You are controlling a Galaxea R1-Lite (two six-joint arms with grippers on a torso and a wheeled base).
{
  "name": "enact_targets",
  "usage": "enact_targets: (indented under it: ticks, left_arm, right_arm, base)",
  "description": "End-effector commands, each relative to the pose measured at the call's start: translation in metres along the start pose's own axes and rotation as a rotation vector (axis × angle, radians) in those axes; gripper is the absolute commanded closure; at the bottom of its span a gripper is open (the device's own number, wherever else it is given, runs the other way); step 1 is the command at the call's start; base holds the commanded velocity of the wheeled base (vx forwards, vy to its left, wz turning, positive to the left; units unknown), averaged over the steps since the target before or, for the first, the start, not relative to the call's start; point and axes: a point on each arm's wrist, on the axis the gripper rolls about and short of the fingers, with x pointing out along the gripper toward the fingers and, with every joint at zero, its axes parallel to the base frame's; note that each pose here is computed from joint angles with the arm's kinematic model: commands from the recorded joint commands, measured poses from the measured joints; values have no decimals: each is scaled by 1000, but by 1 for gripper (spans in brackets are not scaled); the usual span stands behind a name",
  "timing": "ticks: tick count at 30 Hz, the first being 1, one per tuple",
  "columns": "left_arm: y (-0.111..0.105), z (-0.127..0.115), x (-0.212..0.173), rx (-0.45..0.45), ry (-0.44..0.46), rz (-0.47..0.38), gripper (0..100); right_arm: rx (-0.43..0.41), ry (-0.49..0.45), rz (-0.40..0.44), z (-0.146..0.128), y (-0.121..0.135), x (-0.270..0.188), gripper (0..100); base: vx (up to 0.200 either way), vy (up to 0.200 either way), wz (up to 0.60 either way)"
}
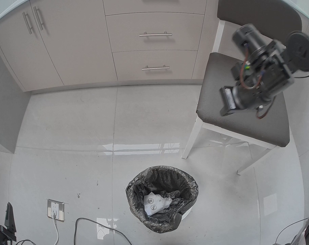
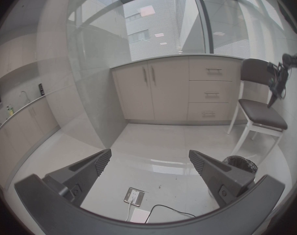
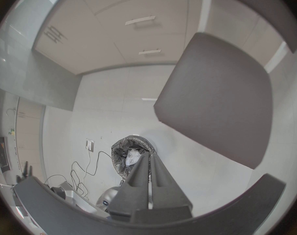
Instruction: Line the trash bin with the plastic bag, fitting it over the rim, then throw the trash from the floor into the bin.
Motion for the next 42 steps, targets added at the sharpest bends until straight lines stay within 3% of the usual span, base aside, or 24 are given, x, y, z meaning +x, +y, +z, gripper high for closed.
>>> enact_targets:
  ticks: [1, 6, 8, 9, 13, 14, 16, 17, 19, 20, 23, 24, 25, 27, 35, 39, 42]
  left_arm:
    - [-3, -20, 4, 32, -17, -124, 0]
    - [-5, -20, 4, 90, -25, -191, 0]
    - [-5, -20, 4, 90, -25, -191, 0]
    - [-5, -20, 4, 85, -25, -192, 0]
    - [-5, -19, 3, 63, -27, -189, 0]
    - [-5, -19, 3, 34, -26, -196, 0]
    - [-5, -19, 3, 13, -25, -199, 0]
    - [-5, -20, 4, 24, -25, -198, 0]
    - [-5, -21, 4, 29, -24, -197, 0]
    - [-6, -21, 4, 80, -28, -229, 0]
    - [-6, -21, 3, 94, -29, -246, 0]
    - [-6, -21, 3, 90, -29, -244, 0]
    - [-5, -20, 3, 44, -21, -223, 0]
    - [-5, -20, 4, 9, -17, -201, 0]
    - [-6, -21, 4, 88, -28, -234, 0]
    - [-6, -20, 3, 69, -23, -234, 0]
    - [-6, -20, 4, 21, -19, -224, 0]
  right_arm:
    - [51, -209, 23, -21, -46, -136, 100]
    - [-24, -302, 30, -63, -59, -209, 100]
    - [-27, -307, 31, -64, -60, -212, 100]
    - [-75, -374, 22, -97, -69, -254, 100]
    - [-140, -463, 4, -147, -83, -301, 100]
    - [-164, -526, -12, -178, -90, -324, 100]
    - [-178, -610, -46, -209, -96, -346, 100]
    - [-183, -697, -98, -237, -101, -363, 100]
    - [-184, -723, -113, -245, -103, -368, 100]
    - [-186, -837, -195, -285, -109, -387, 100]
    - [-166, -948, -258, -330, -110, -401, 100]
    - [-164, -953, -259, -332, -110, -401, 100]
    - [-146, -1007, -288, -357, -107, -406, 100]
    - [-129, -1062, -317, -383, -103, -409, 100]
    - [-73, -1296, -406, -479, -82, -407, 100]
    - [-69, -1238, -469, -479, -63, -383, 100]
    - [-97, -1240, -446, -483, -60, -371, 100]
  base:
    - [0, 0, 0]
    - [0, 0, 0]
    - [0, 0, 0]
    - [0, 0, 0]
    - [0, 0, 0]
    - [0, 0, 0]
    - [0, 0, 0]
    - [0, 0, 0]
    - [0, 0, 0]
    - [0, 0, 0]
    - [0, 0, 0]
    - [0, 0, 0]
    - [0, 0, 0]
    - [0, 0, 0]
    - [0, 0, 0]
    - [0, 0, 0]
    - [0, 0, 0]
